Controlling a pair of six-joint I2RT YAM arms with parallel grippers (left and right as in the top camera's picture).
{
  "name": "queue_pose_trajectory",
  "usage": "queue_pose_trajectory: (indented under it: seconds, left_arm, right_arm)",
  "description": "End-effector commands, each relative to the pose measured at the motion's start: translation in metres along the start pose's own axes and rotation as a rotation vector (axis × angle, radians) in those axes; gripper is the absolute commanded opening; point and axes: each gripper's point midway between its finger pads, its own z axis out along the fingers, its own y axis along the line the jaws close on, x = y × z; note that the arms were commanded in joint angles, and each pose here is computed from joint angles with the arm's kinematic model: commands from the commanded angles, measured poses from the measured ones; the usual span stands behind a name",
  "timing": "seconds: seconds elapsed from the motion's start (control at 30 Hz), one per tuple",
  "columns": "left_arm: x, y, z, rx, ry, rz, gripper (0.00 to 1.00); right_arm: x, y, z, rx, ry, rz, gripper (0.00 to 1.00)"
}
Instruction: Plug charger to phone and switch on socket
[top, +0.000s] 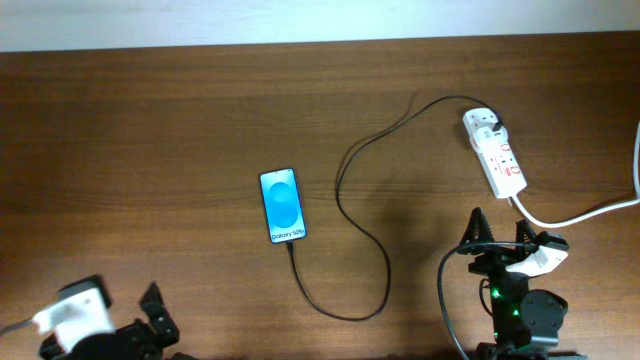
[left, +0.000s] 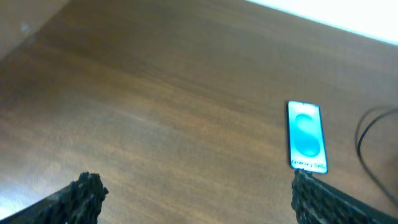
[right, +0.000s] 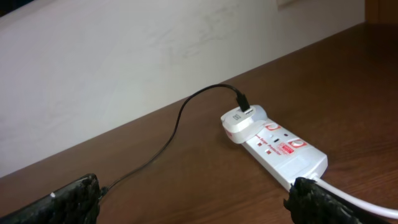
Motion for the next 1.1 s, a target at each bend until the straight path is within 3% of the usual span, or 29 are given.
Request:
queue_pose_trajectory:
  seconds: [0.0,0.1,0.17,0.33,0.43,0.63,1.07]
  left_arm:
    - [0.005,0.003,0.002,0.058,-0.150,-0.202,0.99]
    - [0.023,-0.026,0.041,0.178,-0.215,-0.160,0.99]
    - [0.022,-0.061,0.073,0.337,-0.311,-0.106,0.99]
    - [0.023,-0.085,0.133,0.415,-0.464,-0.123,0.99]
    - [0.041,-0.086,0.158,0.411,-0.482,-0.095,0.99]
    - [0.045,-0.095,0.156,0.389,-0.526,0.210,0.99]
    - [0.045,-0.094,0.157,0.383,-0.527,0.210,0.99]
  right_arm:
    - [0.002,0.000,0.000,-0.002,0.004,0.000,0.98]
    - [0.002,0.000,0.000,-0.002,0.004,0.000,0.98]
    - [0.002,0.000,0.000,-0.002,0.004,0.000,0.98]
    - [0.002,0.000,0.000,-0.002,0.004,0.000,0.98]
    - [0.002,0.000,0.000,-0.002,0.004,0.000,0.98]
    - [0.002,0.000,0.000,-0.002,0.004,0.000,0.99]
    - [0.002,0.000,0.000,-0.002,0.004,0.000,0.98]
